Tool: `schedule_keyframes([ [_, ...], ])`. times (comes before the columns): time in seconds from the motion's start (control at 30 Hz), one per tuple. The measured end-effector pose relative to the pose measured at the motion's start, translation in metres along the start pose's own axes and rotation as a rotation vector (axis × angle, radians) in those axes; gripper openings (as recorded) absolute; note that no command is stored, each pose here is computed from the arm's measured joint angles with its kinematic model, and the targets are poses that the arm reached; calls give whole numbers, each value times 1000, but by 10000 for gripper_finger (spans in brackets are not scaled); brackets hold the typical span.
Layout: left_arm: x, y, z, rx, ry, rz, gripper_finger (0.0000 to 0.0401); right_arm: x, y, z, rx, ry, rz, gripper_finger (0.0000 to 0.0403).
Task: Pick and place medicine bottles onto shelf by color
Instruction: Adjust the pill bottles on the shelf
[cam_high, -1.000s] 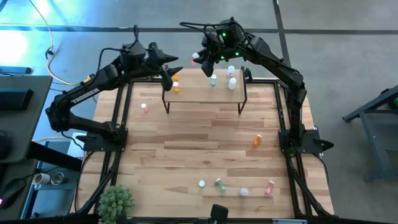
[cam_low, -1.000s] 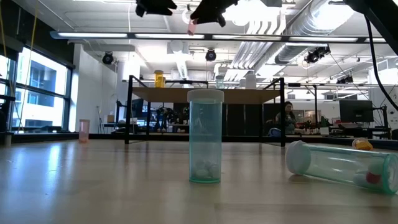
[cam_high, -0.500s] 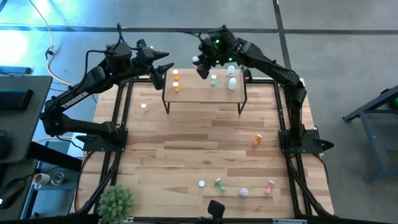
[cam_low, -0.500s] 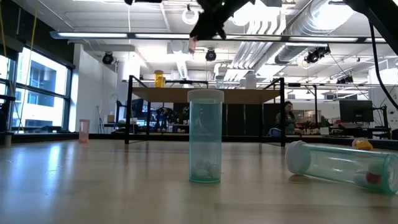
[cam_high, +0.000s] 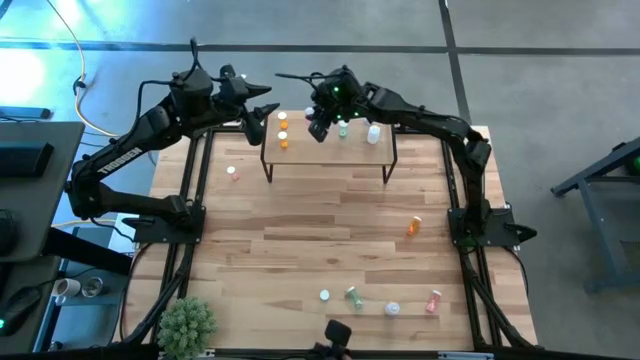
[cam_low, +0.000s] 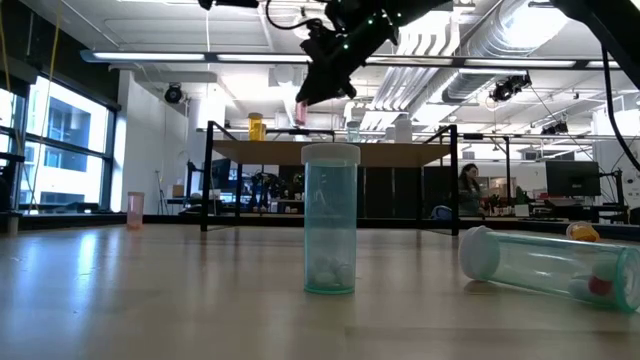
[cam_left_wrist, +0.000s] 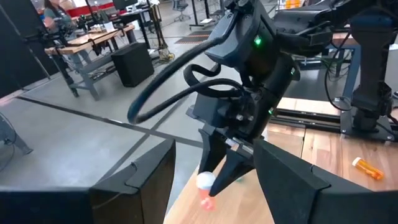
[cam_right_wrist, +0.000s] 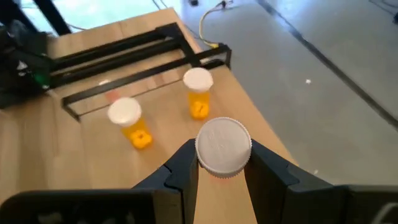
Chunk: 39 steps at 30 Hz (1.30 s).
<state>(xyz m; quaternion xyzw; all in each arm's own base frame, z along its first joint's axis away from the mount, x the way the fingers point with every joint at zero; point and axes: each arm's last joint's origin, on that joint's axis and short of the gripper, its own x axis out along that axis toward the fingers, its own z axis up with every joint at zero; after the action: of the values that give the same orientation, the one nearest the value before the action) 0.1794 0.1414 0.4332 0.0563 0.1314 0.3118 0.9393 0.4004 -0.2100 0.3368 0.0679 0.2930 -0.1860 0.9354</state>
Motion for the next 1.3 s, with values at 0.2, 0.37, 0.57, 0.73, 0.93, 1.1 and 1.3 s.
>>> schedule_keyframes([
  [0.2,0,0,0,0,0,-1,207,14,-2,-7,-21,33,-23,97],
  [0.37,0,0,0,0,3,14,207,21,-2,-14,-25,81,-27,98],
  [0.57,2,0,-1,0,9,17,207,27,-3,-17,-44,95,-49,98],
  [0.73,2,0,-1,0,9,17,207,30,-4,-19,-39,98,-50,98],
  [0.93,2,0,-1,0,9,17,207,32,-4,-21,-13,107,-46,98],
  [1.1,2,0,-1,0,10,17,207,32,-4,-22,-3,116,-43,98],
  [1.3,2,0,-2,0,25,14,207,32,-3,-24,27,135,-36,98],
])
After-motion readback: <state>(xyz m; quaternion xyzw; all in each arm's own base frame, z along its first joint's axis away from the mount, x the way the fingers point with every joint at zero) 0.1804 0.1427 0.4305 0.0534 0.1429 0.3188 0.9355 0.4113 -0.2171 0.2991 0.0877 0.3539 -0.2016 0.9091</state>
